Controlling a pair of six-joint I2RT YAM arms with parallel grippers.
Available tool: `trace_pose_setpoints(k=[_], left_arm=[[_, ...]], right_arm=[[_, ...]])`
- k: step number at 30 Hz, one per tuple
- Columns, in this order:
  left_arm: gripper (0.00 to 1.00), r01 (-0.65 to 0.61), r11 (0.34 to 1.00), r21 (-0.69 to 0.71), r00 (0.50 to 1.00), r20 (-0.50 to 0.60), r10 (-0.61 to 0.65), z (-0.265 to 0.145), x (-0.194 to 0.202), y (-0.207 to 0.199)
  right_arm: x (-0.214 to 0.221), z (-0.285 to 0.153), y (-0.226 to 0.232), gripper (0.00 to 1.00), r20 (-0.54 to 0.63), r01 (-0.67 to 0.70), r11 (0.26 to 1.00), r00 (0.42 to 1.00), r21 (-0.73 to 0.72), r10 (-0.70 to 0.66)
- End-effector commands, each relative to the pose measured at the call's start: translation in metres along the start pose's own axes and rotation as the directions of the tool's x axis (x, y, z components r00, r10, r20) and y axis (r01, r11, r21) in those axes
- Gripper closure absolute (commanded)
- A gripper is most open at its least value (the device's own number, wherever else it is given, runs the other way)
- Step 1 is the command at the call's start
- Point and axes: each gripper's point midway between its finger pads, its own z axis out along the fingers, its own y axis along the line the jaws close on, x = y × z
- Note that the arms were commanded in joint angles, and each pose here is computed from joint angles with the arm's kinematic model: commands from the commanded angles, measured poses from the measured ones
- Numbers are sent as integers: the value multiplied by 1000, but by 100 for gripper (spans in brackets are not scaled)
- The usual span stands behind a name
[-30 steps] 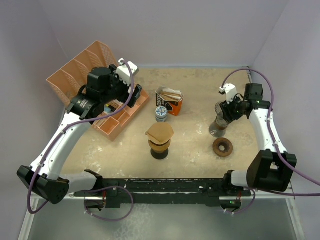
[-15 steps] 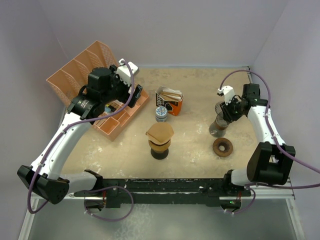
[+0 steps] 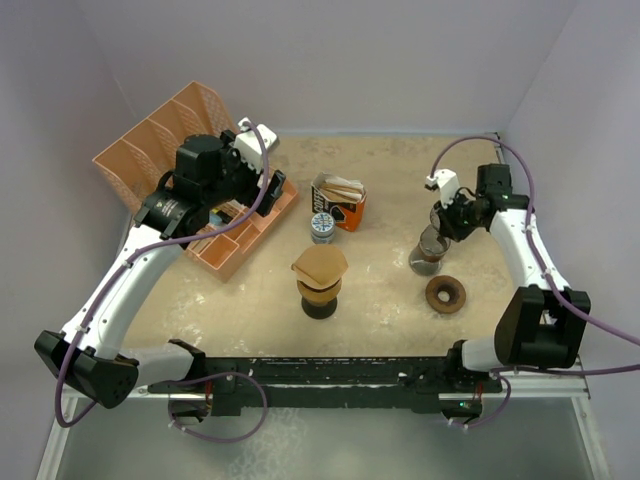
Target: Place the coffee filter in the dripper
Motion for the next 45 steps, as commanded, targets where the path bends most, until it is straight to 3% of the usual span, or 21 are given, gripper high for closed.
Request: trace_pose_setpoints(k=[1, 10, 16, 19, 22, 27, 33, 36, 45], left_arm=[[0, -19, 1000, -5, 997, 71, 19, -8, -17, 2], [0, -21, 1000, 3, 997, 75, 21, -9, -18, 1], [0, -22, 1000, 9, 997, 75, 22, -9, -18, -1], [0, -22, 1000, 12, 997, 74, 21, -9, -18, -1], [0, -26, 1000, 12, 997, 73, 25, -9, -17, -1], [0, -26, 1000, 13, 997, 76, 25, -11, -18, -1], [0, -39, 999, -3, 996, 79, 39, -16, -16, 0], [0, -40, 999, -3, 996, 82, 40, -18, -17, 0], [0, -43, 999, 0, 994, 96, 43, -21, -17, -2]], right_arm=[[-41, 2, 23, 95, 71, 47, 998, 996, -45, -44], [-73, 16, 50, 98, 118, 94, 990, 990, -110, -81], [-71, 20, 53, 91, 108, 103, 988, 990, -113, -91], [-66, 20, 54, 83, 96, 105, 988, 991, -117, -94], [-67, 13, 60, 65, 105, 102, 986, 991, -133, -89], [-75, -15, 44, 46, 144, 96, 995, 985, -30, -91], [-36, -40, 15, 40, 89, 77, 996, 993, 38, -80], [-8, -42, 17, 28, 30, 86, 995, 996, 56, -88], [61, -36, 33, 27, -154, 197, 979, 970, 60, -186]])
